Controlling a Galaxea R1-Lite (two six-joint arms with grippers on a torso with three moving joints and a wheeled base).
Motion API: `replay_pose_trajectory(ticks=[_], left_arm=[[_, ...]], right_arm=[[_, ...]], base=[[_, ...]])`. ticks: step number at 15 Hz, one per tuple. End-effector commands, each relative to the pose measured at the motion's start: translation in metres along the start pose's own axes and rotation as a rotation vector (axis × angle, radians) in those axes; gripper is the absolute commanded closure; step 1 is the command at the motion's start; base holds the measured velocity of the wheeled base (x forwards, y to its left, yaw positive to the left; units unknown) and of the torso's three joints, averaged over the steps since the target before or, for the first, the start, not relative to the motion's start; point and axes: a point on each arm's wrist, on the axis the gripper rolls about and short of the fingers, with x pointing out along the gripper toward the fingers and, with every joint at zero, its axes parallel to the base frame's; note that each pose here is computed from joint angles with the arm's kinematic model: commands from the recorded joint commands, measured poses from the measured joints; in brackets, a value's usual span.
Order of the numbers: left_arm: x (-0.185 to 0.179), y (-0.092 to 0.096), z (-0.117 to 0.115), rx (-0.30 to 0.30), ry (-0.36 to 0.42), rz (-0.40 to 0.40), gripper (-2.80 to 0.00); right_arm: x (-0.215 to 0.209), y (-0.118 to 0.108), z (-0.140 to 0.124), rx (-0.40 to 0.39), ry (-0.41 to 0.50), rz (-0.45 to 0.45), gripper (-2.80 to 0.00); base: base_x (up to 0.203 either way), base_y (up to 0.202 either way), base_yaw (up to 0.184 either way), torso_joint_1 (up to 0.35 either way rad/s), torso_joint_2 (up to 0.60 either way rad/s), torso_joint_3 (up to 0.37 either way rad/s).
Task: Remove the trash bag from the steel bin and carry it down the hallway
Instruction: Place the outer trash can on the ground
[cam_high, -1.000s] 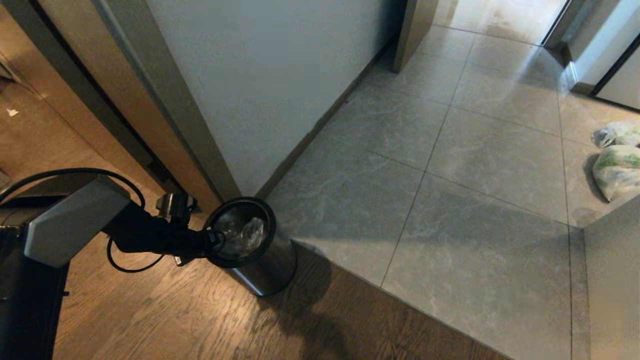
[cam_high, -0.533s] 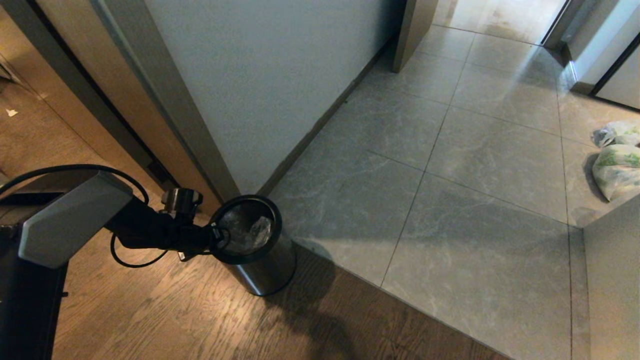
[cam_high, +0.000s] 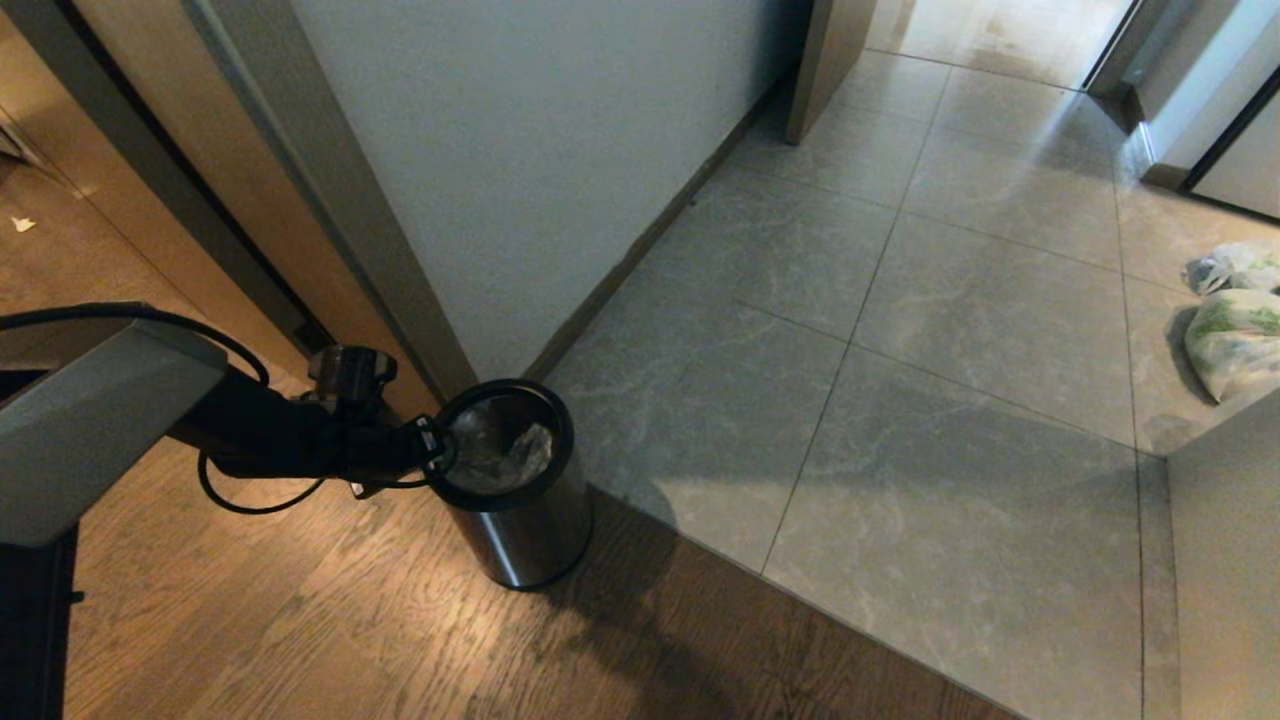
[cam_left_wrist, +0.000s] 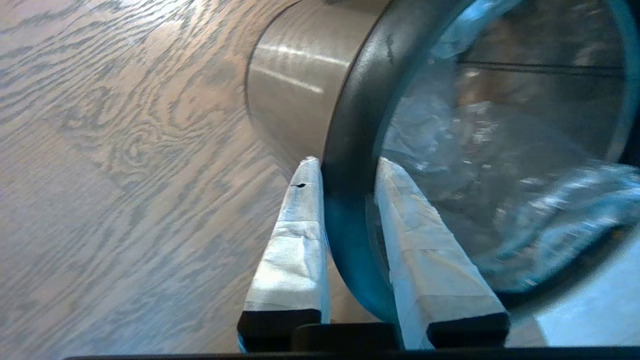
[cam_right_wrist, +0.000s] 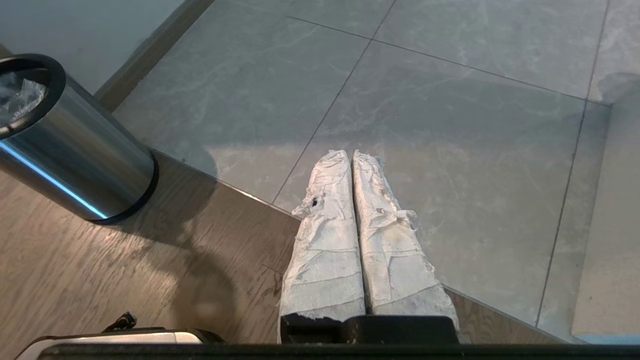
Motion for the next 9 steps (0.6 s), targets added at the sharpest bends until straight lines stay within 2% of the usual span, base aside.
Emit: replay_pose_trajectory(ticks=[1,3,9], left_arm=[[-0.014,-0.006,0.006,-0.005,-0.031,-0.016,0.00],[-0.020,-0.006,0.007,-0.006,-0.046,-0.005,0.00],[-0.019,0.000,-0.003,-0.007,-0.017,0.030,0.00]], right_arm=[[0.000,0.000,0.000,0.000,0.000,0.000,0.00],[0.000,0.000,0.000,0.000,0.000,0.000,0.00],[0.000,0.000,0.000,0.000,0.000,0.000,0.00]], base=[[0.000,0.000,0.000,0.000,0.00,0.000],[0.000,0.000,0.000,0.000,0.00,0.000],[0.000,0.000,0.000,0.000,0.00,0.000]])
